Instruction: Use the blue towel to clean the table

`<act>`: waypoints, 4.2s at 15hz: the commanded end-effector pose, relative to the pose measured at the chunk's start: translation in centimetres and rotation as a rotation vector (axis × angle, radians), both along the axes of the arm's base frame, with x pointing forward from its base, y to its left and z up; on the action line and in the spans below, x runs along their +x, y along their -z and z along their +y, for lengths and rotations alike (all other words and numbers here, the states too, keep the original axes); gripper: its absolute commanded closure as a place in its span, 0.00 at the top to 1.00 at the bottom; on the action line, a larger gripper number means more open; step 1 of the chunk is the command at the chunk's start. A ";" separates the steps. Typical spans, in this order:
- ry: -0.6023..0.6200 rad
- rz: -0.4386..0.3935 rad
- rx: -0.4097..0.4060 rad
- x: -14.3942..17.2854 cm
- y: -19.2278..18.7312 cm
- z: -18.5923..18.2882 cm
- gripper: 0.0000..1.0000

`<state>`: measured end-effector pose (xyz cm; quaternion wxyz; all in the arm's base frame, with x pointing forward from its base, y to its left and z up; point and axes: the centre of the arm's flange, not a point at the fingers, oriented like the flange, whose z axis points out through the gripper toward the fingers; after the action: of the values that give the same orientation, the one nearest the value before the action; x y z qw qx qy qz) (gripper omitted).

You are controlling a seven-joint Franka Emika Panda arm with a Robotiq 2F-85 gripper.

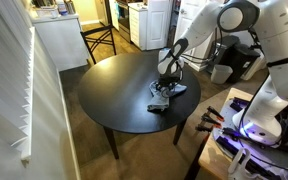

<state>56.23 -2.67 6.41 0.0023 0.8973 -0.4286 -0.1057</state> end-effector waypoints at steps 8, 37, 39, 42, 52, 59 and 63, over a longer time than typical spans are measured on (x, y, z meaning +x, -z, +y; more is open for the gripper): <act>0.038 -0.004 0.033 1.0 1.5 -0.8 0.07; 0.090 -0.239 -0.176 13.7 2.4 13.5 0.06; 0.006 -0.237 -0.145 11.1 1.7 12.8 0.06; -0.106 -0.207 -0.110 9.5 0.5 11.0 0.06; -0.064 0.160 -0.291 2.0 -0.3 -3.8 0.05; 0.293 0.279 -0.334 -1.4 1.6 -17.9 0.05; 0.477 0.194 -0.233 2.4 1.7 -19.5 0.06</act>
<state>55.21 -22.09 5.36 0.1674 0.7787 -0.5860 -0.1488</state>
